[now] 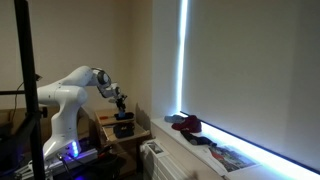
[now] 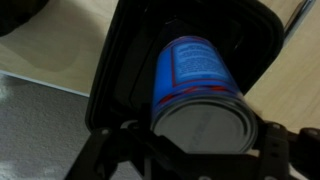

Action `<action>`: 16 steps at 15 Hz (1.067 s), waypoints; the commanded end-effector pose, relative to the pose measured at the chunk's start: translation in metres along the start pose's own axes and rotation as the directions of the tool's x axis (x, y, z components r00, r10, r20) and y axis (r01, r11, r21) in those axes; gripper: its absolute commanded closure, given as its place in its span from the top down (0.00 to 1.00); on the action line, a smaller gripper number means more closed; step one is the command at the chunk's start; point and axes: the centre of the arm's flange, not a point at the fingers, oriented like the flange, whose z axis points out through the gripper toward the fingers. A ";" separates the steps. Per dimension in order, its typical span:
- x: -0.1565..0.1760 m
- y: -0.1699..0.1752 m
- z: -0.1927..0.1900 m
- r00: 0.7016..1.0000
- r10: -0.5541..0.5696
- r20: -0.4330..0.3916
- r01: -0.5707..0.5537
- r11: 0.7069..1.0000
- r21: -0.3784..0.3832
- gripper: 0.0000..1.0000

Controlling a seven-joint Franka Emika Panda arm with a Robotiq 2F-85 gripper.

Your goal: Put the can directly on the nightstand

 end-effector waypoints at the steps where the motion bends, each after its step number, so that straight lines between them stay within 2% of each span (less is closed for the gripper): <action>1: 0.018 -0.006 0.010 0.998 0.046 0.032 -0.045 0.999 -0.016 0.58; 6: 0.021 0.004 0.013 0.994 0.094 0.049 -0.093 0.996 -0.015 0.58; 10: 0.019 0.015 -0.026 0.992 0.114 0.051 -0.116 0.992 0.045 0.58; 16: 0.005 -0.010 -0.081 1.000 0.017 -0.002 -0.017 0.998 0.068 0.58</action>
